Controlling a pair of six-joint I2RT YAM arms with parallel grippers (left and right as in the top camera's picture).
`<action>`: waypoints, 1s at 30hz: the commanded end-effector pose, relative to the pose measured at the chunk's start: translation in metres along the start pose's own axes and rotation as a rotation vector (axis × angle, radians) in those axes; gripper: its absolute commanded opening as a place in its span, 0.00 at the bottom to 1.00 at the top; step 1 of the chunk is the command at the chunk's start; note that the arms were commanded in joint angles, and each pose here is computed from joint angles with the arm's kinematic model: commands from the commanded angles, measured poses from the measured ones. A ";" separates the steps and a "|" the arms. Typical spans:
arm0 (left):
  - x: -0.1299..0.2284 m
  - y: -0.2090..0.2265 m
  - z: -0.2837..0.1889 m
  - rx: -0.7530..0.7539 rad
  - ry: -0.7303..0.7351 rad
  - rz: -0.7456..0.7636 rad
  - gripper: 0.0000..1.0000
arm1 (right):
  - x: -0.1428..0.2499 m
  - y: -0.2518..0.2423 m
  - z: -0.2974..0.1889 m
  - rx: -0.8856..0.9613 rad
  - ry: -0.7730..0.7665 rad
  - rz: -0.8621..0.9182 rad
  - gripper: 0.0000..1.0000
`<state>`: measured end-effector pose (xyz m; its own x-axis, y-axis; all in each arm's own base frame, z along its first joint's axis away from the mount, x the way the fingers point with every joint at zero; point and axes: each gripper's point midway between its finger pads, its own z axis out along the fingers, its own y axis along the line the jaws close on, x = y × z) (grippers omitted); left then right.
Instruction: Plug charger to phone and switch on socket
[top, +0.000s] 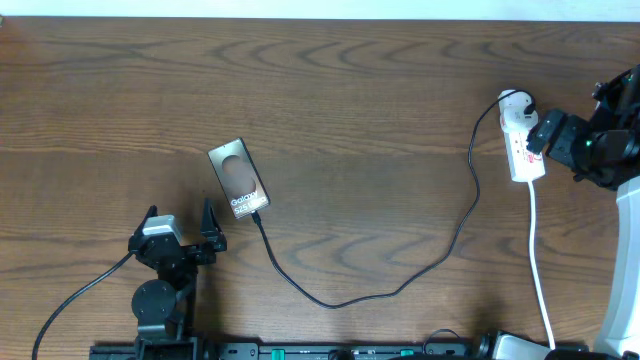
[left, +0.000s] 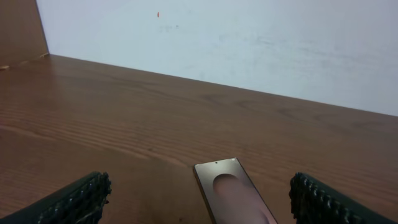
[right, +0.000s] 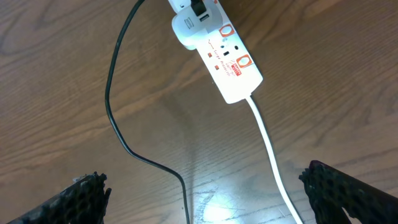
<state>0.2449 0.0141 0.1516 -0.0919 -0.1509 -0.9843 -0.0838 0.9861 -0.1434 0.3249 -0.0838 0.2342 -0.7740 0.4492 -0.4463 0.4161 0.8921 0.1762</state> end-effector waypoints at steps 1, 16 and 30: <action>0.015 0.009 0.000 -0.047 0.048 0.024 0.94 | 0.000 0.001 -0.002 -0.004 -0.004 0.009 0.99; 0.021 0.007 0.001 -0.034 0.079 0.023 0.94 | 0.000 0.001 -0.002 -0.003 -0.004 0.009 0.99; 0.023 0.007 0.001 -0.034 0.084 0.023 0.94 | 0.000 0.001 -0.002 -0.004 -0.004 0.009 0.99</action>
<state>0.2458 0.0139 0.1462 -0.1161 -0.1468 -0.9823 -0.0855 0.9868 -0.1373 0.3249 -0.0838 0.2342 -0.7740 0.4492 -0.4463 0.4161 0.8921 0.1762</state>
